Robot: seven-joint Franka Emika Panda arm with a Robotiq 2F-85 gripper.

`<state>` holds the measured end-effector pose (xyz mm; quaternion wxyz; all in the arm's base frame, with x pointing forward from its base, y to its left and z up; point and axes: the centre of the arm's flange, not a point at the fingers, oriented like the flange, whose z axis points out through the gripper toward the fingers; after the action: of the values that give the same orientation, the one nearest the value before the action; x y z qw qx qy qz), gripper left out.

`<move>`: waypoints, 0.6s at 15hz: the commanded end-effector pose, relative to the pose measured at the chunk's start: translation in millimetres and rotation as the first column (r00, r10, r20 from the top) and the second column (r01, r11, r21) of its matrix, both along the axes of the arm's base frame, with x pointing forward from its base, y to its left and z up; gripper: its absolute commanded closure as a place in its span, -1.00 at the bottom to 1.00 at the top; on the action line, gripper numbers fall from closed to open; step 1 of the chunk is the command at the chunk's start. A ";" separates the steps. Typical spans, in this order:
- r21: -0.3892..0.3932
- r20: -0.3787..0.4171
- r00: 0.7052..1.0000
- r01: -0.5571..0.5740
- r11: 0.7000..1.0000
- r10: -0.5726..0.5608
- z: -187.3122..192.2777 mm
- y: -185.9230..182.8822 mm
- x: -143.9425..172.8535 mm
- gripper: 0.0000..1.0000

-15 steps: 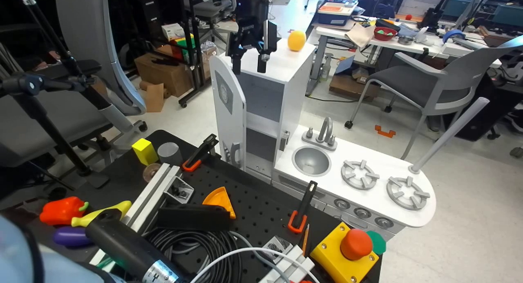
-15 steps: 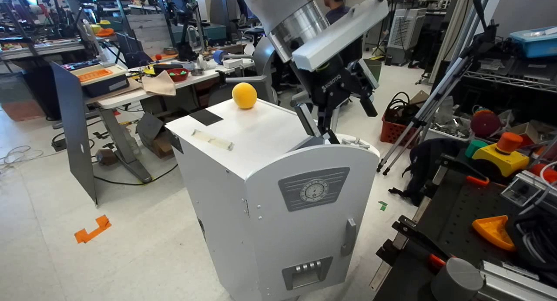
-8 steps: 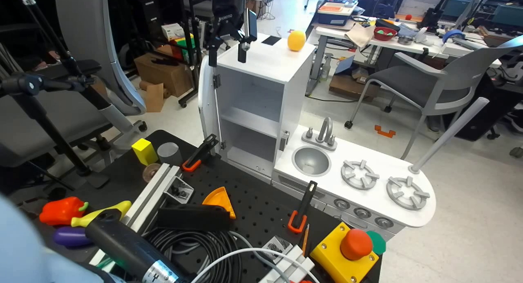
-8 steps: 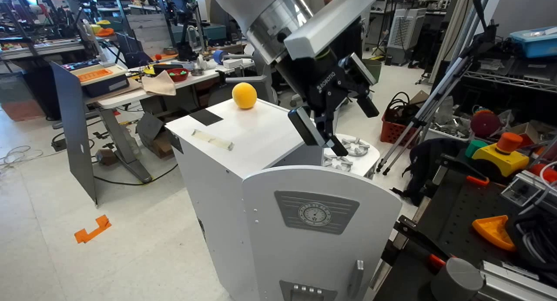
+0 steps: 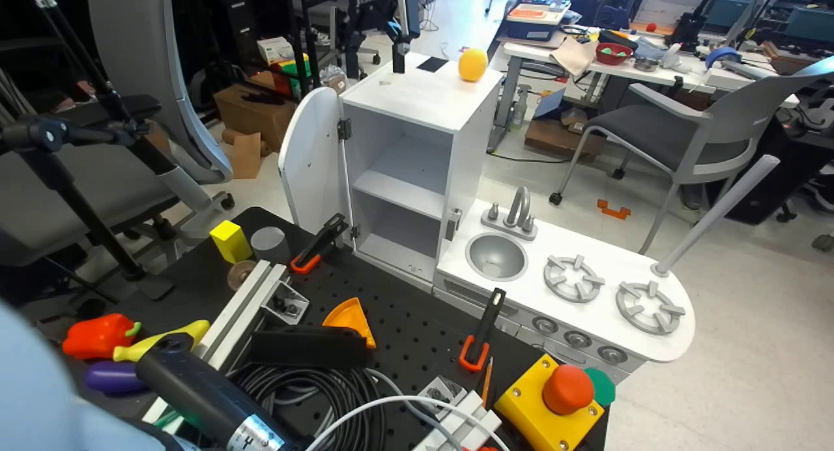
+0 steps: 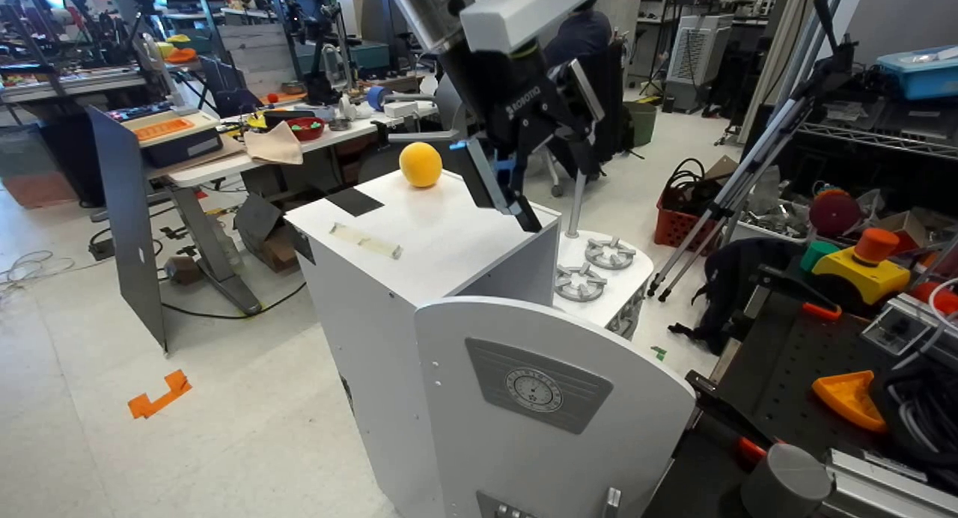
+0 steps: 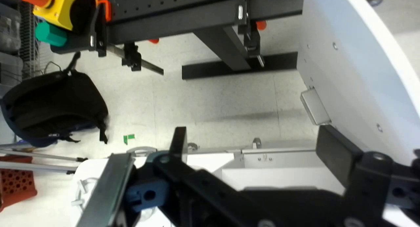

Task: Open the cabinet door

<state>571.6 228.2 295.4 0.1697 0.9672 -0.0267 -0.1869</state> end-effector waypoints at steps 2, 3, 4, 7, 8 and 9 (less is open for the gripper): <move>0.059 0.247 0.969 0.009 0.998 -0.023 51.5 -7.4 -15.7 -1.00; 0.074 0.297 0.954 0.007 0.997 -0.029 62.8 -7.5 -18.0 -1.00; 0.086 0.348 0.937 0.003 0.996 -0.033 72.0 -7.4 -18.7 -1.00; 0.118 0.494 0.868 -0.017 0.993 -0.044 95.4 -7.8 -22.3 -1.00; 0.120 0.541 0.840 -0.031 0.992 -0.039 100.6 -8.3 -23.8 -1.00; 0.124 0.457 0.888 -0.021 0.992 -0.038 95.3 2.5 -3.6 -1.00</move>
<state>567.8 230.7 391.1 0.0965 0.9925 -0.0585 0.0462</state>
